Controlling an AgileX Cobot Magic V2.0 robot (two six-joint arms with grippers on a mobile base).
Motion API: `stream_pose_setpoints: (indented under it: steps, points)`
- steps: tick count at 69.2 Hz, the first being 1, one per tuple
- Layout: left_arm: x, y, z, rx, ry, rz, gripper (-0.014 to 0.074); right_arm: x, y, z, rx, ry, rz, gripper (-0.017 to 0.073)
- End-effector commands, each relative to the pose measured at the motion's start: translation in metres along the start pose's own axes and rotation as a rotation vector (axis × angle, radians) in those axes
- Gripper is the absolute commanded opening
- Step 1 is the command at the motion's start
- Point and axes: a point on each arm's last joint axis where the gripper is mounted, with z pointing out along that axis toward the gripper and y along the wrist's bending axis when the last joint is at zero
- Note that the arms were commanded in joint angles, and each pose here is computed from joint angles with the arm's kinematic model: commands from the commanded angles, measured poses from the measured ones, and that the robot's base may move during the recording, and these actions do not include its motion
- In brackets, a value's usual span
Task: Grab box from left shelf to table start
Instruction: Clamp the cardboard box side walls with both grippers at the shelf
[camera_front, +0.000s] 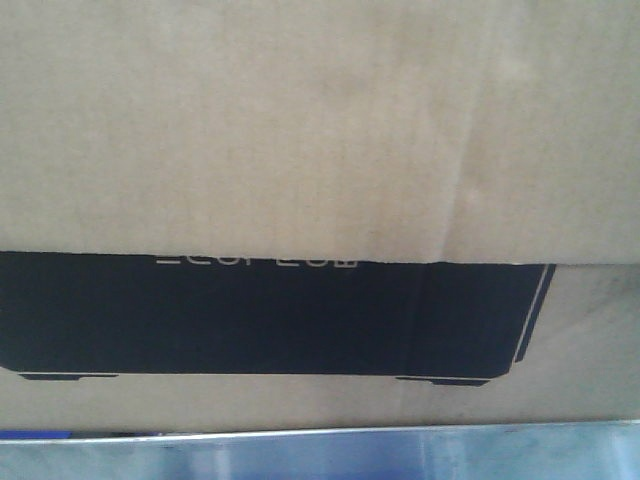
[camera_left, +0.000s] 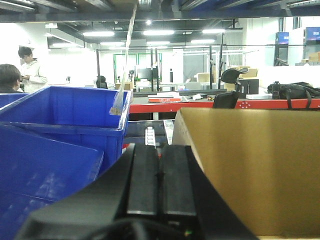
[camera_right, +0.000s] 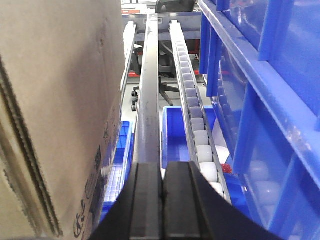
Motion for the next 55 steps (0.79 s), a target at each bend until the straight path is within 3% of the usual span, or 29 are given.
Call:
stream_pose_setpoints:
  steps: [1,13,16,23,35,46,55]
  points:
    - [-0.022,0.001,-0.004,-0.005,-0.069,0.004,0.0002,-0.007,0.001,-0.001,-0.006,-0.088,-0.002,0.0020]
    - [-0.030,0.001,0.004,0.001,-0.031,-0.006,0.0343,-0.007,0.001,-0.001,-0.006,-0.088,-0.002,0.0020]
    - [-0.031,0.002,0.007,0.003,-0.004,-0.008,0.0380,-0.007,0.001,-0.001,-0.006,-0.088,-0.002,0.0020]
    - [-0.038,0.001,0.017,0.015,0.095,-0.020,0.0388,-0.007,0.001,-0.001,-0.006,-0.088,-0.002,0.0020]
    - [-0.064,-0.002,0.042,0.064,0.264,-0.091,0.0388,-0.007,0.001,-0.001,-0.006,-0.088,-0.002,0.0020]
    - [-0.074,-0.004,0.076,0.098,0.463,-0.111,0.0388,-0.007,0.001,-0.001,-0.006,-0.088,-0.002,0.0020]
    - [-0.074,-0.011,0.106,0.172,0.557,-0.138,0.0388,-0.007,0.001,-0.001,-0.006,-0.088,-0.002,0.0020]
